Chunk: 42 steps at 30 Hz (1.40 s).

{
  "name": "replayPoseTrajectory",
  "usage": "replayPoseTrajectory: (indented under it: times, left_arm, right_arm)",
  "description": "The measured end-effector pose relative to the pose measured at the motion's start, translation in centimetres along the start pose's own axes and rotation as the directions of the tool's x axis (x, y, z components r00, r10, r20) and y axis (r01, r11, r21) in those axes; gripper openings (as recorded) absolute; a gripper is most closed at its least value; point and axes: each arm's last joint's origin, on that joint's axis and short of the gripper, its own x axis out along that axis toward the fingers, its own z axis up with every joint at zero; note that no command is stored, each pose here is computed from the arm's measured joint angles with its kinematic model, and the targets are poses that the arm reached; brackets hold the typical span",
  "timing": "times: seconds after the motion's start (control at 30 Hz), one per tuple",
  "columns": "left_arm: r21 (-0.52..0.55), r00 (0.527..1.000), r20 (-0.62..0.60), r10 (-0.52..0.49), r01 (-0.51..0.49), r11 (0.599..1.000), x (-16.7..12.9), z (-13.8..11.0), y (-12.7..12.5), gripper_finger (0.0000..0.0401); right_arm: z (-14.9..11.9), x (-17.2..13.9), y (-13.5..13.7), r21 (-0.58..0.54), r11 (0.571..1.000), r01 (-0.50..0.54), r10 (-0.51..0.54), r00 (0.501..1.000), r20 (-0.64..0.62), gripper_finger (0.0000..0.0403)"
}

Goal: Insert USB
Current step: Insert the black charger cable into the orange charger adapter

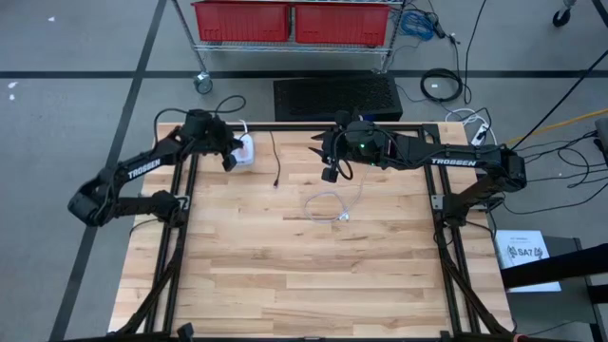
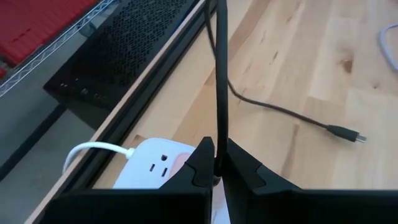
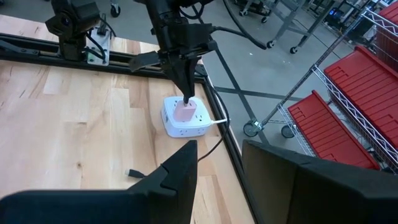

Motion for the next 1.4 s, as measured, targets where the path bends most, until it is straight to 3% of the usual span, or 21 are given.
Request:
replayPoseTrajectory:
  times: [0.47,1.17,1.4]
  left_arm:
    - [-0.127,0.997,-0.057,0.06,-0.067,0.99,1.4,0.2,0.8,0.0017]
    - [-0.113,0.988,-0.105,0.115,-0.127,0.985,1.9,0.5,-0.3,0.0017]
    - [-0.154,0.99,-0.078,0.119,-0.13,0.979,1.7,0.6,-0.6,0.0017]
  right_arm:
    - [0.0,0.0,0.1,0.0,0.999,-0.048,0.048,0.999,0.013,0.0118]
    - [-0.1,0.0,0.2,-0.002,0.999,-0.052,0.052,0.999,0.004,0.0118]
    - [-0.1,0.0,0.1,0.031,0.998,-0.051,0.051,0.999,0.002,0.0118]
